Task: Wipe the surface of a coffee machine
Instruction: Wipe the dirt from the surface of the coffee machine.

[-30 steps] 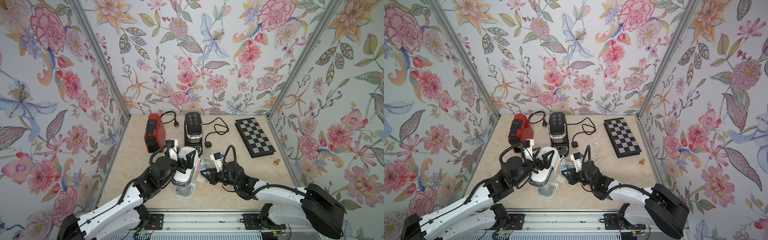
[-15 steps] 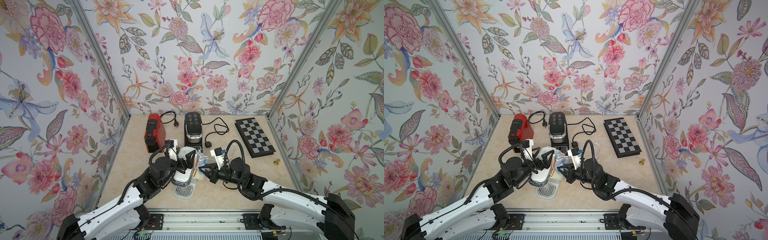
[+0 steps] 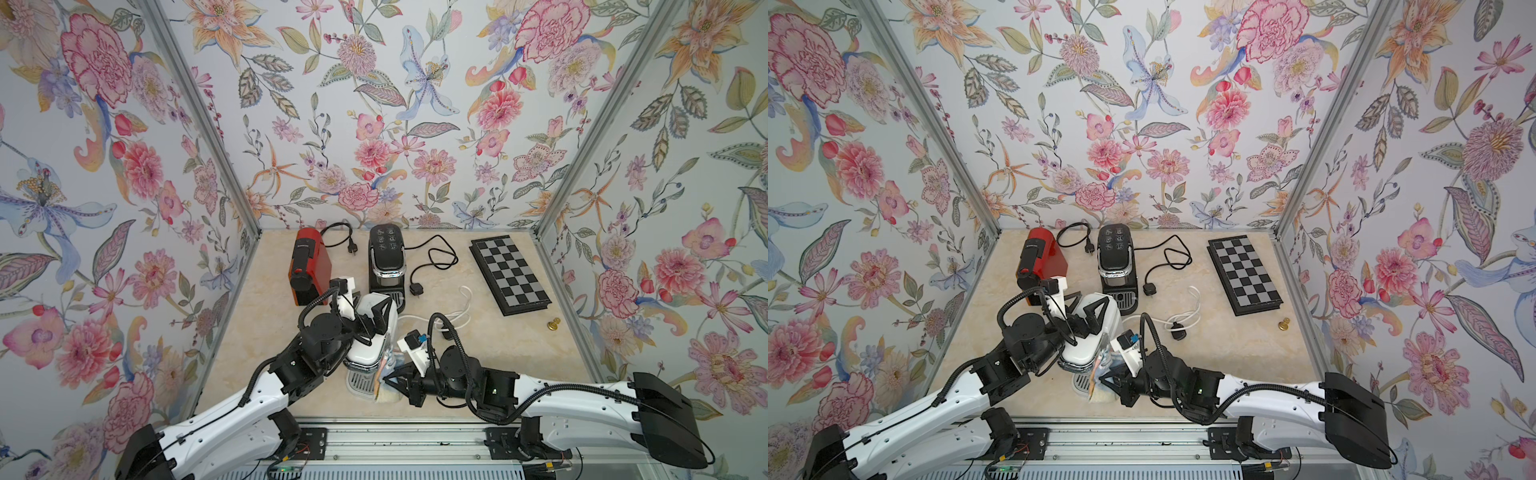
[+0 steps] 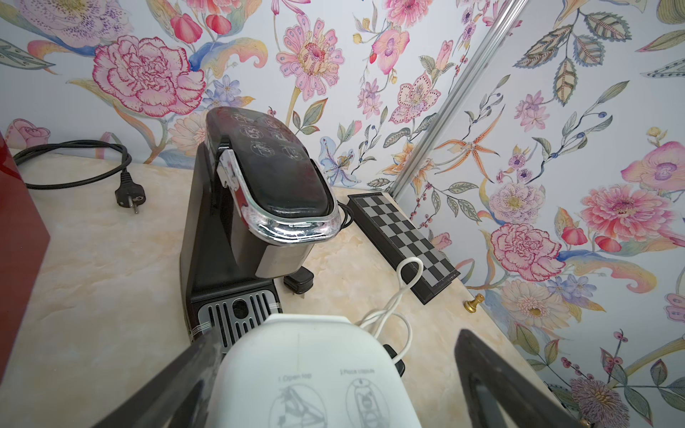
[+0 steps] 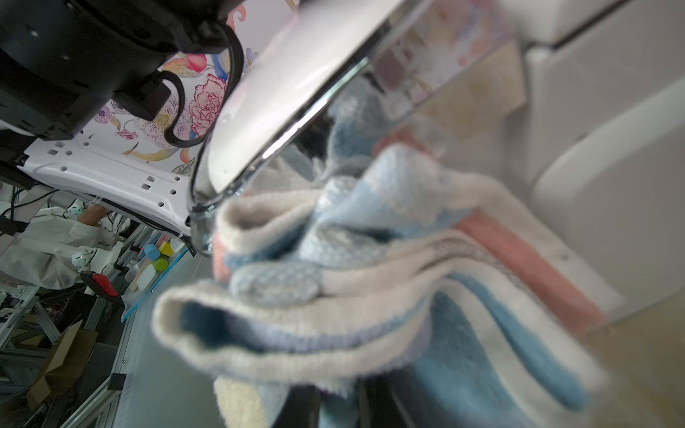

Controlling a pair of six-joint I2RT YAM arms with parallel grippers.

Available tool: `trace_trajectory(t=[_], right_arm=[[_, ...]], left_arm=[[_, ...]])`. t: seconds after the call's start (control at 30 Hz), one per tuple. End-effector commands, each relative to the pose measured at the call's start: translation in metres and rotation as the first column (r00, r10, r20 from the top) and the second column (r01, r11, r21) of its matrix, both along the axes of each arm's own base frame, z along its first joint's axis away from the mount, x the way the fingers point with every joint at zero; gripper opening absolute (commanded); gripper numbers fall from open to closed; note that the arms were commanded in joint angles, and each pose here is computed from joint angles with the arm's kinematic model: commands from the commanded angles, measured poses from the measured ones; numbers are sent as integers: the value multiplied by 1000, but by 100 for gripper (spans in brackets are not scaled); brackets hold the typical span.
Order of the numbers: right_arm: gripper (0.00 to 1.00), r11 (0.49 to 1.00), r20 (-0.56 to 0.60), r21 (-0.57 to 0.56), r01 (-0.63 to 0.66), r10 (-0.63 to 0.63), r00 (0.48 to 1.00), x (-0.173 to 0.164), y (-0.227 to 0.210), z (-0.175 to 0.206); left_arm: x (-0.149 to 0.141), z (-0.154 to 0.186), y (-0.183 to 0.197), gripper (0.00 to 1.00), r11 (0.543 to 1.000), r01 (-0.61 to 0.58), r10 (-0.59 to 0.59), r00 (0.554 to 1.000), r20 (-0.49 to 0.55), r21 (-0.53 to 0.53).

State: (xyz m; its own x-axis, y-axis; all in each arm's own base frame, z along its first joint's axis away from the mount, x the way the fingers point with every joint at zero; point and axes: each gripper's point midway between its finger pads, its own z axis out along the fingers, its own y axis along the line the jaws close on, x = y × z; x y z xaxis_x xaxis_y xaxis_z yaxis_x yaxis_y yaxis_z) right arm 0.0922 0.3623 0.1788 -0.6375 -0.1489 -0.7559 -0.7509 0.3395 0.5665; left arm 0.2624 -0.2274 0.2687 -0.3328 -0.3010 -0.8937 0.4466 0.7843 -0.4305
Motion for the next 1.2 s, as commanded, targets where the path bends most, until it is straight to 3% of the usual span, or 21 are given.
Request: trace_trajectory(t=[0.0,0.17,0.37,0.63,0.87,1.17], right_arm=[[0,1000,44,18,11,-12,999,0,0,8],[0,999,83,38,-1,-2,997,-5,2,23],[0,994,29,-11,105,-105,994,26,-18,-7],[0,971,103,58,232,-237,966,69,-56,28],[0,971,116,125,201,-216,970,86,-40,47],[0,972,-21,50,228,-227,974,105,-31,-27]], left_arm=[[-10,-76,-6,99,991,63,-39,979,-200,117],[-10,-75,-4,99,990,55,-30,981,-191,127],[-11,-77,-1,99,990,48,-22,981,-192,130],[-17,-90,16,99,989,10,20,978,-206,145],[-18,-97,19,99,986,6,31,975,-219,167],[-18,-102,17,99,984,12,28,974,-224,176]])
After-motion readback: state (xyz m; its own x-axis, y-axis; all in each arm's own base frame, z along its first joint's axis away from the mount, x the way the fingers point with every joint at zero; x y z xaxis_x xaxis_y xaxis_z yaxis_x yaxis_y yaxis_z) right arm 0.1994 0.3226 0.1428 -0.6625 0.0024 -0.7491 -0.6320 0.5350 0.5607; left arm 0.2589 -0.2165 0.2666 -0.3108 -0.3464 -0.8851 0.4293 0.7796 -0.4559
